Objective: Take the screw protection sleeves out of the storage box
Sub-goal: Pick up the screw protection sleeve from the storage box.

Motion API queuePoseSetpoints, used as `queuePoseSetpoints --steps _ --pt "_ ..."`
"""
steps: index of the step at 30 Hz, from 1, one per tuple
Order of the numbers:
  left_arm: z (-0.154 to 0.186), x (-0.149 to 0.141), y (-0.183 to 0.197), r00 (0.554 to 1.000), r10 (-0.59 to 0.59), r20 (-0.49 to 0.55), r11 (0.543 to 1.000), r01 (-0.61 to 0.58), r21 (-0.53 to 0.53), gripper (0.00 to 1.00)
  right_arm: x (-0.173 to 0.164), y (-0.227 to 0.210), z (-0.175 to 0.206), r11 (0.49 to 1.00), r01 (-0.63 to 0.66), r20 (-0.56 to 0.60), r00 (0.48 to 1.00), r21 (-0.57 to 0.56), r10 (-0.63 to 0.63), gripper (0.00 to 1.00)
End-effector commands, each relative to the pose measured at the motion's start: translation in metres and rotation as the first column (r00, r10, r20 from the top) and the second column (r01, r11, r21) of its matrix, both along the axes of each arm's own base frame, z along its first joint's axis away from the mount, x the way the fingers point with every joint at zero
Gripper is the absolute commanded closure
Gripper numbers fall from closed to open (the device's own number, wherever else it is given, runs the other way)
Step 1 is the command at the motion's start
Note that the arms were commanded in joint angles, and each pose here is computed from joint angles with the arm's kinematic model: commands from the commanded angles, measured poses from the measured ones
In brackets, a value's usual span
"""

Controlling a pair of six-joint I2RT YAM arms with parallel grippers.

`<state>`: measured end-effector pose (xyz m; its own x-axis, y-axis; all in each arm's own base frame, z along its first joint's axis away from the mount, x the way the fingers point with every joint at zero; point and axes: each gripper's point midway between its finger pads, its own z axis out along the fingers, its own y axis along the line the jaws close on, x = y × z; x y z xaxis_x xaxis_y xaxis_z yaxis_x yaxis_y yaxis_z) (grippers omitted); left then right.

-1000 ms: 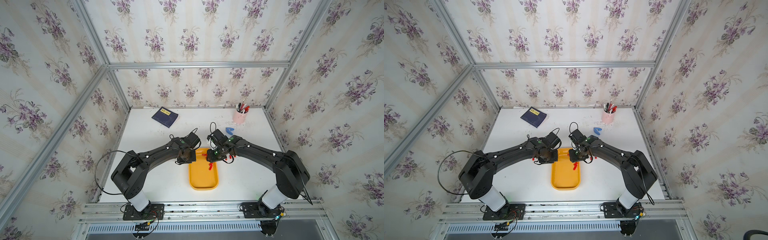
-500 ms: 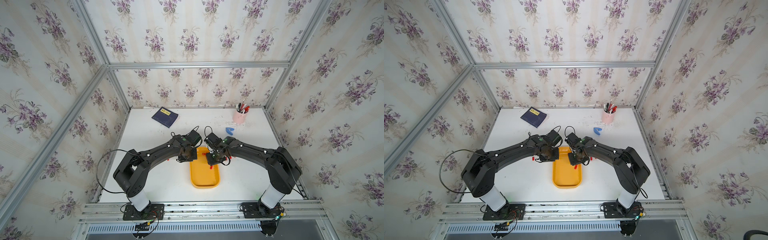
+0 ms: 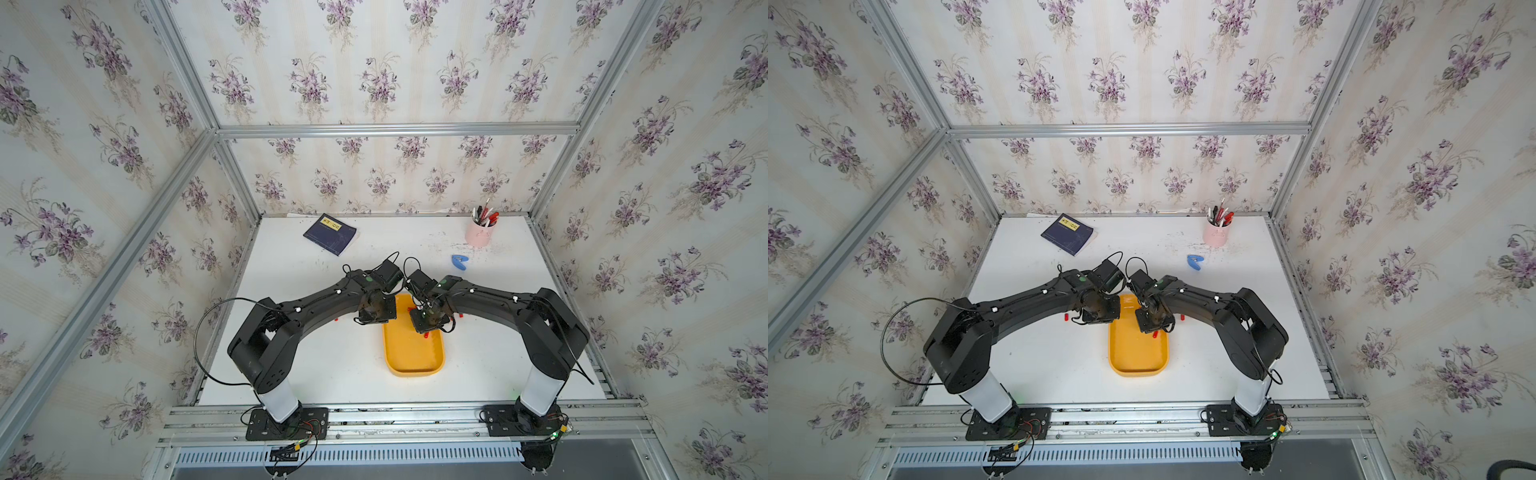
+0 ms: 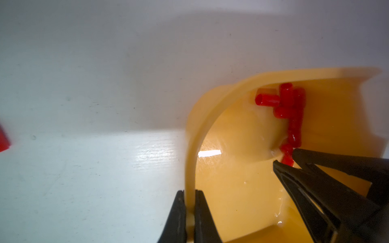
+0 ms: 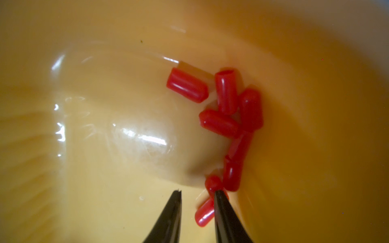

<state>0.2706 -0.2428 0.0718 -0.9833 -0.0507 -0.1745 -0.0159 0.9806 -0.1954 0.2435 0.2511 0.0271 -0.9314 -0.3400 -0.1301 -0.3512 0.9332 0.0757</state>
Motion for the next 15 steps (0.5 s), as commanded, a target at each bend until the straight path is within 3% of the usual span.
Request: queuePoseSetpoints --steps 1,15 --pt "-0.004 -0.007 0.014 1.000 -0.016 -0.025 0.998 0.017 0.067 1.00 -0.003 -0.025 -0.005 0.990 0.013 0.003 1.000 -0.141 -0.012 0.68" --pt "0.000 -0.008 0.016 0.999 -0.038 -0.029 0.996 0.040 0.080 1.00 -0.004 -0.027 -0.010 0.975 -0.002 0.008 1.000 -0.220 0.004 0.69"
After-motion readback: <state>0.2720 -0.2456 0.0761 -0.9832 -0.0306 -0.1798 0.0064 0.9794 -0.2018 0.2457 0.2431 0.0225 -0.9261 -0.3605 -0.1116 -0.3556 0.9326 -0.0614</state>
